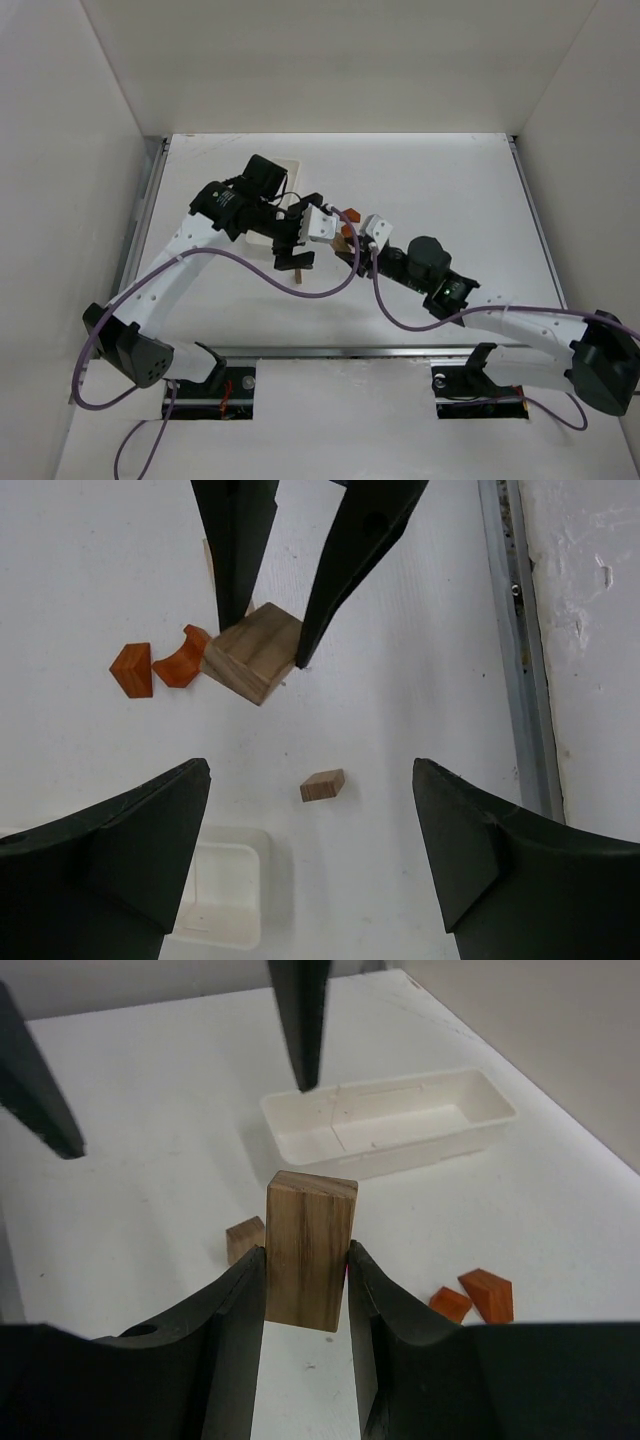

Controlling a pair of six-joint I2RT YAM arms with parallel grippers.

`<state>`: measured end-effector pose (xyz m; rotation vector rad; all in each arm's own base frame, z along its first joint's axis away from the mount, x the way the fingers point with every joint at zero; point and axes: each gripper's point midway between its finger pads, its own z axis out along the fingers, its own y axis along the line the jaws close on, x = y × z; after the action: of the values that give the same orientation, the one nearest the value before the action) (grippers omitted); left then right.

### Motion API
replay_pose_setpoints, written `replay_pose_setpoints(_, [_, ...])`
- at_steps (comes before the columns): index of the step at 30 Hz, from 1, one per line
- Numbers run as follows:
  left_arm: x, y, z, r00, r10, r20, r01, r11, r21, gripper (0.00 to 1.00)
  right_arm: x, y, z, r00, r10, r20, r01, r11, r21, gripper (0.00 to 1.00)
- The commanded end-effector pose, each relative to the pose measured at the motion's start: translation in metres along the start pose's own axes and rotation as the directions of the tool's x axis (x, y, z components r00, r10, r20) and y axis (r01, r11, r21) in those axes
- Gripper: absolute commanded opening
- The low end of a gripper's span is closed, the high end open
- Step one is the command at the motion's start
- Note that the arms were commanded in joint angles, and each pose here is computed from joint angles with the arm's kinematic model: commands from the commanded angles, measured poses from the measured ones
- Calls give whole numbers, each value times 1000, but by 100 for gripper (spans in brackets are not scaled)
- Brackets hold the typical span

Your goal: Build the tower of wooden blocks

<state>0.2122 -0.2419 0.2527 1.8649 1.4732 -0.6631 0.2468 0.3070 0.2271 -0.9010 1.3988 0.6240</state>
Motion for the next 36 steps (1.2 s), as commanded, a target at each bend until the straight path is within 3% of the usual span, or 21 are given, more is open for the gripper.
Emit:
replay_pose_setpoints(1, [-17,-6,-9,993,108,54,-109,994,29,80,-35,17,0,986,-92,138,103,992,-72,0])
replay_pose_setpoints(10, [-23,10,-6,987,151,59,-151,989,-4,80,-32,36,9,985,-124,121,138,983,-120,0])
replay_pose_setpoints(17, [-16,-3,5,985,165,44,-167,985,50,80,-33,40,15,985,-123,123,139,982,-130,0])
replay_pose_setpoints(22, [-13,-5,9,986,159,49,-161,985,60,68,-36,40,18,984,-123,128,139,983,-119,0])
replay_pose_setpoints(26, [-12,-15,14,986,162,50,-166,982,86,66,-41,35,18,981,-125,150,140,986,-88,0])
replay_pose_setpoints(31, [-4,-15,17,988,154,33,-156,985,70,72,-52,33,13,976,-127,179,143,987,-79,0])
replay_pose_setpoints(36, [-6,0,17,988,155,19,-155,988,8,71,-50,34,13,977,-126,171,142,987,-82,0])
